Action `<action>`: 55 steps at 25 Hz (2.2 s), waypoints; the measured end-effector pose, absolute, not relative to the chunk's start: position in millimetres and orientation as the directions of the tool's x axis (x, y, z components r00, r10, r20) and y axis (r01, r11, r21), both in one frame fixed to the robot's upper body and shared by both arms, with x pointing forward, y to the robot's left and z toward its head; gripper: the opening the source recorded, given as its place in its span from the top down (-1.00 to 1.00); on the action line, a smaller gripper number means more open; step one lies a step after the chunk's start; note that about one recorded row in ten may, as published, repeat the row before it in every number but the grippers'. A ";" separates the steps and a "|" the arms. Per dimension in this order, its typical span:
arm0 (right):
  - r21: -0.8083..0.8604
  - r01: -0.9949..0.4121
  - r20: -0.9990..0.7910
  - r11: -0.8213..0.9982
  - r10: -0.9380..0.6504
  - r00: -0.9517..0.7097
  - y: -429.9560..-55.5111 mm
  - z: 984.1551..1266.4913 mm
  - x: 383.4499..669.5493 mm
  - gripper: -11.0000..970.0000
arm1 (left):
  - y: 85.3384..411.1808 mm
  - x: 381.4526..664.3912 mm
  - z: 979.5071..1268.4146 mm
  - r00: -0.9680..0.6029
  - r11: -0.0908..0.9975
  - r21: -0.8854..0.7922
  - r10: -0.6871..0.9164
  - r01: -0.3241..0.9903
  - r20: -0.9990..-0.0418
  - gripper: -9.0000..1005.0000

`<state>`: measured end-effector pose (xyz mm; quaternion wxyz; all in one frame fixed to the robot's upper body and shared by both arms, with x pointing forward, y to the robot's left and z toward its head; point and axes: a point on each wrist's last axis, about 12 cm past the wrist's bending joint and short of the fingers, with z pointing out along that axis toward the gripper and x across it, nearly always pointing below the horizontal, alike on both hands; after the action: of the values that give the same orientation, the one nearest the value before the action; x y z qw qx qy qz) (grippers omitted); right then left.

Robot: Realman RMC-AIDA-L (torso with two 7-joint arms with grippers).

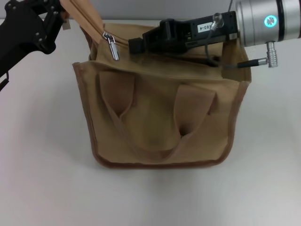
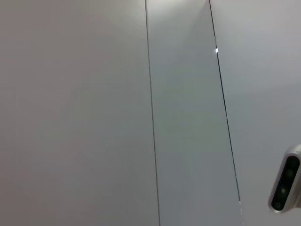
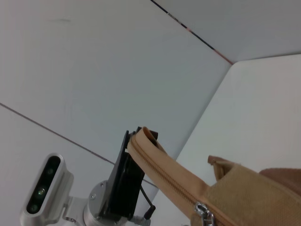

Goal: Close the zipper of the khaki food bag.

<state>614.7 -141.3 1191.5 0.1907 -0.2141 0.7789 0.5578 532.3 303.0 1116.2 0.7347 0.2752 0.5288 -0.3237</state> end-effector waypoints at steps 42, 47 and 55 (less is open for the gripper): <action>0.779 -0.569 -0.542 0.263 -0.173 -0.822 -107.9 1199.5 622.7 0.11 | 294.3 537.1 1123.0 0.237 0.603 0.061 -0.216 0.795 -0.947 0.95; 0.787 -0.561 -0.529 0.257 -0.187 -0.828 -107.1 1198.5 620.5 0.11 | 294.5 537.8 1122.3 0.233 0.608 0.058 -0.213 0.792 -0.949 0.95; 0.786 -0.555 -0.518 0.272 -0.200 -0.831 -101.8 1196.0 621.3 0.11 | 294.1 537.7 1122.5 0.230 0.605 0.054 -0.217 0.795 -0.949 0.95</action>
<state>621.3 -101.8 1196.0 0.1608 -0.2417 0.7810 0.5530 537.7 294.1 1122.5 0.7325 0.2799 0.5156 -0.3454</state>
